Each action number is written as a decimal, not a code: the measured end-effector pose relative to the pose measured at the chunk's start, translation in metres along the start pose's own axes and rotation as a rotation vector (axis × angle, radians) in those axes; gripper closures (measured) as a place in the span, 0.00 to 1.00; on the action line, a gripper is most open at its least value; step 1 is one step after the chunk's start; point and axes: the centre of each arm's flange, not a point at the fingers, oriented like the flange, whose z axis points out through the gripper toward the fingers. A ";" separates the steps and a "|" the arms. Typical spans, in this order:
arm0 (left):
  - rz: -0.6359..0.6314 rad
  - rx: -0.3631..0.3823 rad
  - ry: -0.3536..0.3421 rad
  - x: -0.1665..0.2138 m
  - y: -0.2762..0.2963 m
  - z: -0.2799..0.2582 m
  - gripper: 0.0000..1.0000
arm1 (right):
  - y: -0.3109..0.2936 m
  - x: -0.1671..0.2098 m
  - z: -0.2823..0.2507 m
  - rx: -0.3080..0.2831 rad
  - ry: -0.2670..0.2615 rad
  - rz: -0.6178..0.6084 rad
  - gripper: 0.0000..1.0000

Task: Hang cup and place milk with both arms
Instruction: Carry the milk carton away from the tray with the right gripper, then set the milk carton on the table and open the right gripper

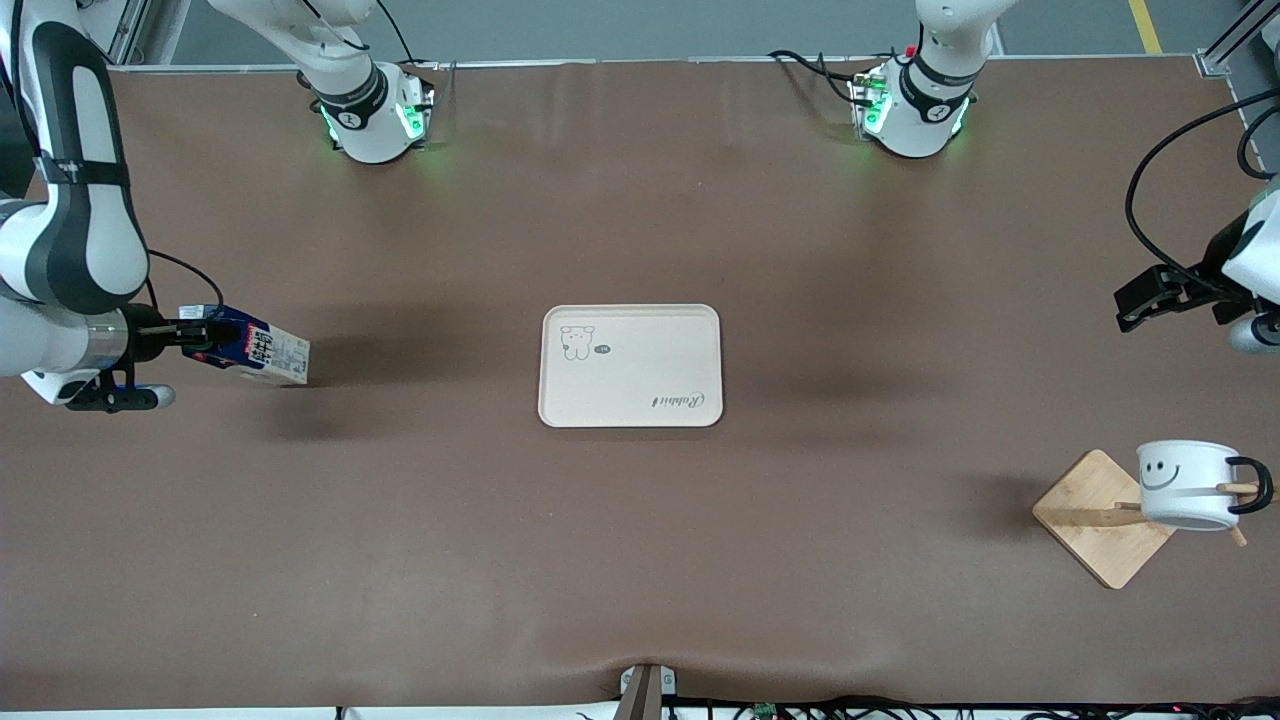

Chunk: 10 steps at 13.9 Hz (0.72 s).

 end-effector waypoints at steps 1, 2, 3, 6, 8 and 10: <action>-0.001 0.002 -0.002 -0.002 0.000 -0.004 0.00 | 0.001 0.000 0.007 -0.009 -0.001 -0.001 0.35; -0.002 0.004 -0.007 -0.003 0.000 -0.010 0.00 | 0.002 0.001 0.015 -0.011 -0.001 0.000 0.35; -0.002 0.005 -0.020 -0.005 0.000 -0.015 0.00 | 0.003 0.001 0.024 -0.010 -0.004 0.002 0.35; 0.012 0.006 -0.043 -0.010 0.007 -0.022 0.00 | 0.005 -0.001 0.030 -0.008 -0.005 0.015 0.35; 0.015 0.006 -0.040 -0.011 0.009 -0.027 0.00 | 0.005 -0.001 0.031 -0.007 -0.005 0.033 0.35; 0.024 0.005 -0.038 -0.012 0.014 -0.034 0.00 | 0.006 -0.001 0.032 -0.006 -0.008 0.044 0.30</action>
